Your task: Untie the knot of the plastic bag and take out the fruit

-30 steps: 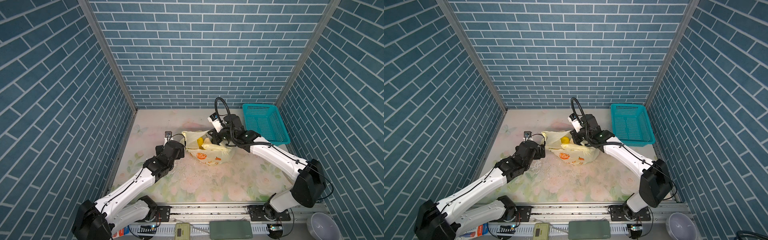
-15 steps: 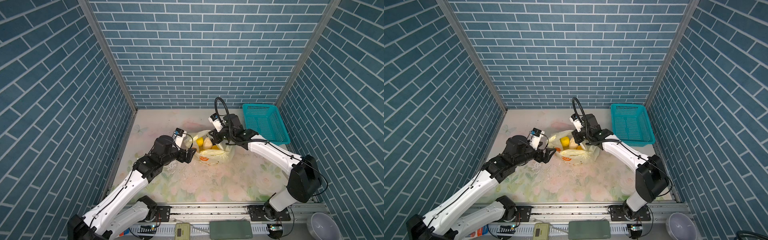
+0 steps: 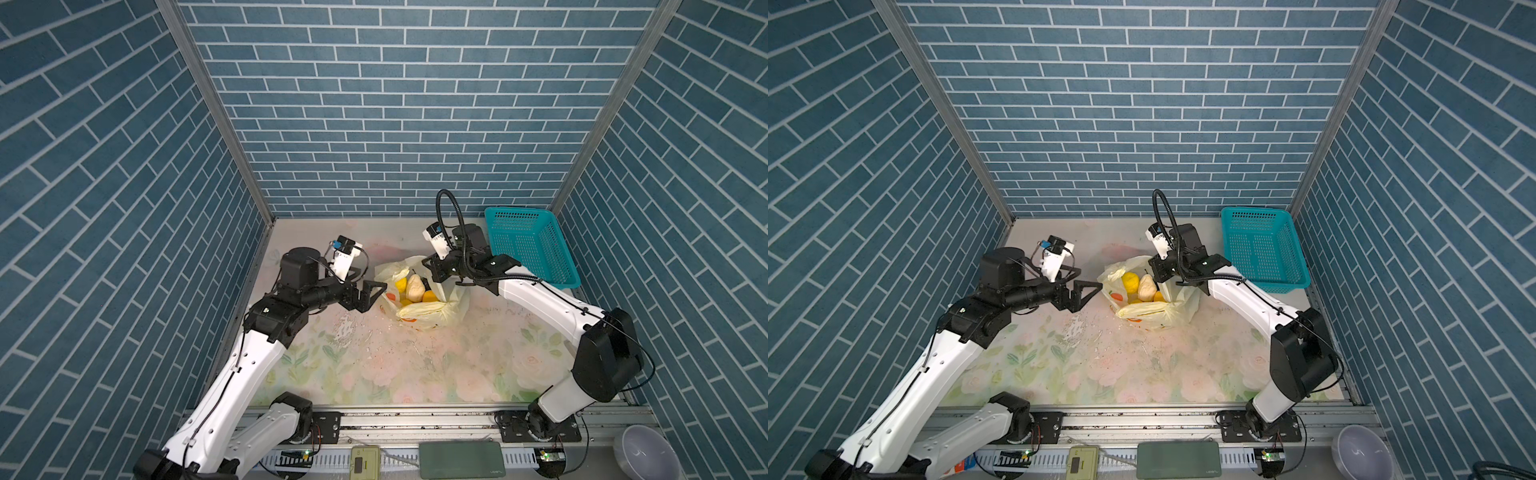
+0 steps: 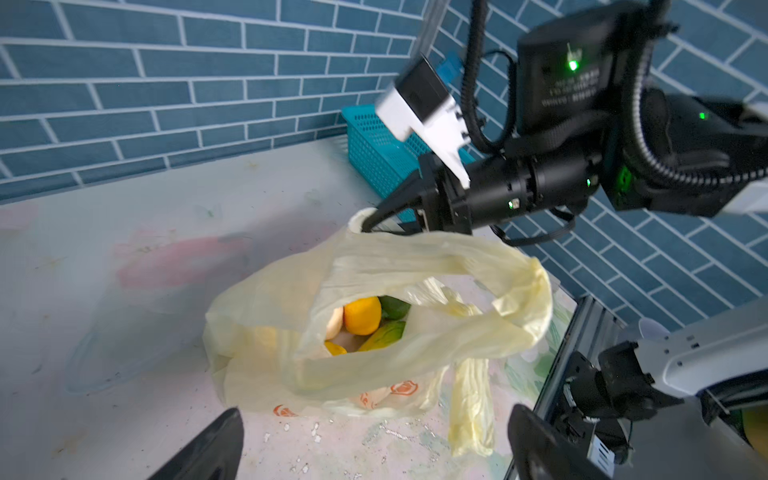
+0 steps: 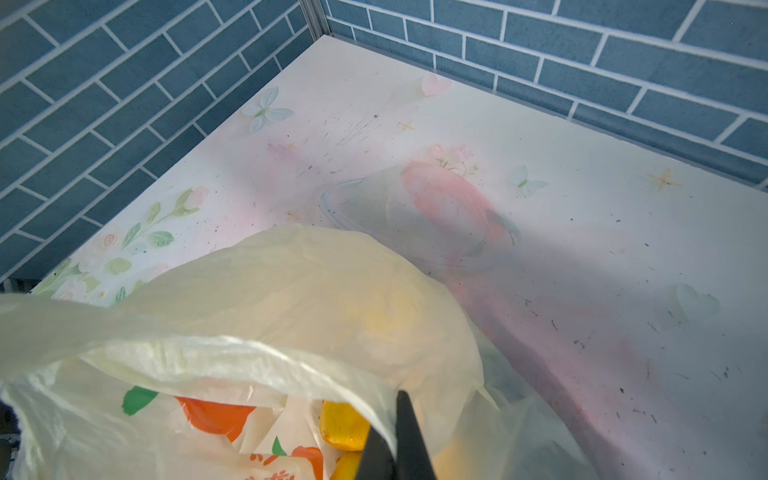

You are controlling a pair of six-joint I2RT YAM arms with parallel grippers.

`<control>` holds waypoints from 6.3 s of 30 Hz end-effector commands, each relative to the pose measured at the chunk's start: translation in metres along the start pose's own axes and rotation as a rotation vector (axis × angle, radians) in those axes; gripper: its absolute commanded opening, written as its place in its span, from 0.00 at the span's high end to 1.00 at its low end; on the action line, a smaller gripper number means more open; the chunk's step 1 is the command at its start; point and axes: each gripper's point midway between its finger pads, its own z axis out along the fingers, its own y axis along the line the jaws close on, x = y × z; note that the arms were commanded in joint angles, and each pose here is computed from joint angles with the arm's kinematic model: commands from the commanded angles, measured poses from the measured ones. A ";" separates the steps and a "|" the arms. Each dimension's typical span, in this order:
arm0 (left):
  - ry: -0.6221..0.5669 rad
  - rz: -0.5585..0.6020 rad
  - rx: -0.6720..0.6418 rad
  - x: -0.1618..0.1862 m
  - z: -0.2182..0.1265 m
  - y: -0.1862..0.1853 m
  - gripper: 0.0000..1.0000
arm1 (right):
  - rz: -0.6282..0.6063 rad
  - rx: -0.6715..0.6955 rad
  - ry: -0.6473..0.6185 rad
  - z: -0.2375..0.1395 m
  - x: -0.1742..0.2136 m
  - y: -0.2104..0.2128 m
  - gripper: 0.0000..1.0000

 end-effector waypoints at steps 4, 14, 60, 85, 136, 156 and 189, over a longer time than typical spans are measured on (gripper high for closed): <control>-0.142 -0.058 0.046 -0.046 0.003 0.016 0.00 | -0.013 -0.057 -0.049 -0.007 -0.020 0.012 1.00; -0.133 -0.124 0.201 -0.071 0.079 0.017 0.00 | -0.019 -0.068 -0.050 -0.007 -0.024 0.016 1.00; 0.261 -0.005 -0.306 0.045 0.109 0.070 1.00 | 0.032 -0.042 0.022 -0.057 -0.045 0.019 0.42; 0.237 -0.228 -0.242 0.043 0.077 0.027 1.00 | 0.446 -0.039 0.212 -0.006 0.034 0.069 0.59; 0.300 -0.146 -0.546 0.095 0.018 0.054 0.63 | 0.187 0.181 0.370 0.006 0.195 0.108 0.14; 0.287 -0.331 -0.384 0.124 0.060 0.040 0.31 | 0.287 0.200 0.244 0.002 0.137 0.084 0.14; 0.272 -0.092 -0.523 0.122 -0.011 0.052 0.06 | 0.265 0.407 0.198 0.006 0.102 0.008 0.18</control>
